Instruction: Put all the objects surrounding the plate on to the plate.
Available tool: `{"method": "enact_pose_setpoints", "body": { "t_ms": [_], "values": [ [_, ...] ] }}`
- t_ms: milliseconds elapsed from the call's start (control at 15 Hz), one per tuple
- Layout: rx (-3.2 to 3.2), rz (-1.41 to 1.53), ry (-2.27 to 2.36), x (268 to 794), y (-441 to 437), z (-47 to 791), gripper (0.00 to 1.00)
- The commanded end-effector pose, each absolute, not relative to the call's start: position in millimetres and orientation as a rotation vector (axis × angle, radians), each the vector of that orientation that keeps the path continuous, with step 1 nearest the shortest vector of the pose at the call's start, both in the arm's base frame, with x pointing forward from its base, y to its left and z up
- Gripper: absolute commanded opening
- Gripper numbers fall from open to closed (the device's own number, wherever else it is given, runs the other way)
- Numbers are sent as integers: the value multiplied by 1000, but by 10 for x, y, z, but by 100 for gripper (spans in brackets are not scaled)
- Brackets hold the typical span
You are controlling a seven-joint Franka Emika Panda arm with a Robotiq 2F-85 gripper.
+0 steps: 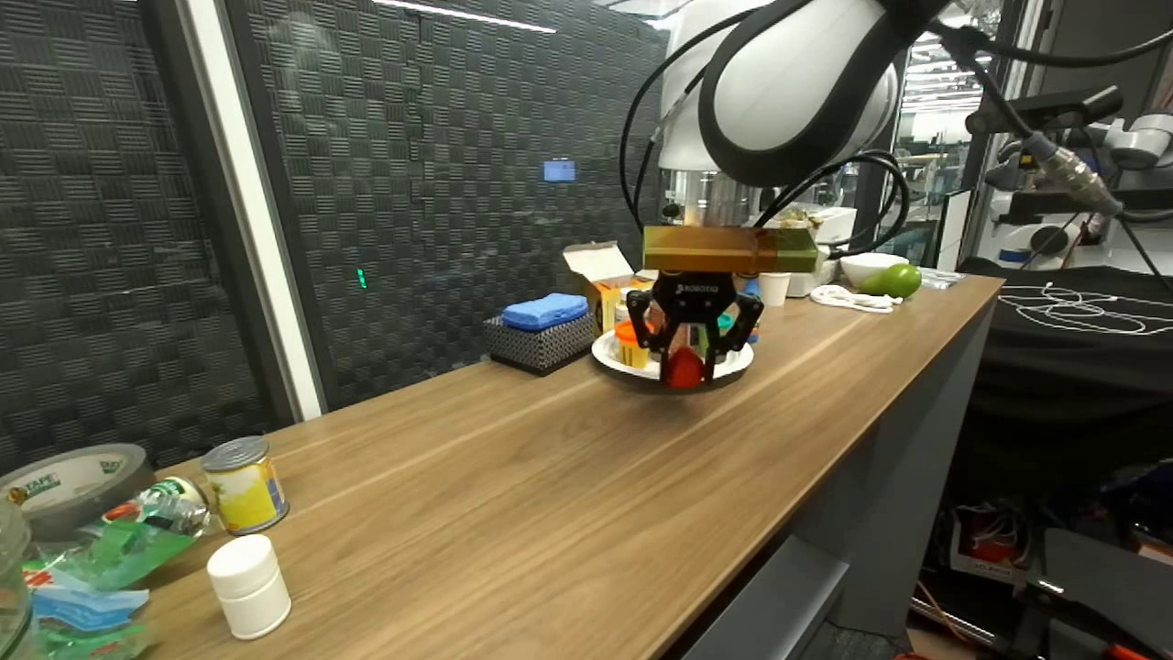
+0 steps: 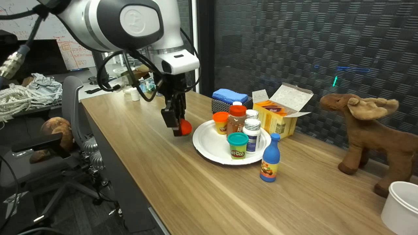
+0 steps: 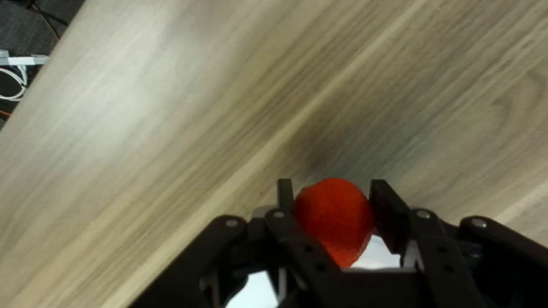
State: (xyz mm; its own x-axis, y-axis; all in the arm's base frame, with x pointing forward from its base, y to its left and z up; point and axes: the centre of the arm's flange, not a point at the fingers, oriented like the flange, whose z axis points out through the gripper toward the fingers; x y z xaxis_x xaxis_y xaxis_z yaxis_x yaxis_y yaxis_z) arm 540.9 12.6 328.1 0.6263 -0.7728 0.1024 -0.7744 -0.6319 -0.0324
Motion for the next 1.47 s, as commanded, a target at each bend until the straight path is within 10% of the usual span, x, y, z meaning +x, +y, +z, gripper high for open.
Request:
{"method": "enact_pose_setpoints", "body": {
  "t_ms": [0,1400],
  "values": [
    [2839,360,-1323,5385,113,3618,23],
    [2819,404,-1141,5726,-66,3187,23]
  ]
}}
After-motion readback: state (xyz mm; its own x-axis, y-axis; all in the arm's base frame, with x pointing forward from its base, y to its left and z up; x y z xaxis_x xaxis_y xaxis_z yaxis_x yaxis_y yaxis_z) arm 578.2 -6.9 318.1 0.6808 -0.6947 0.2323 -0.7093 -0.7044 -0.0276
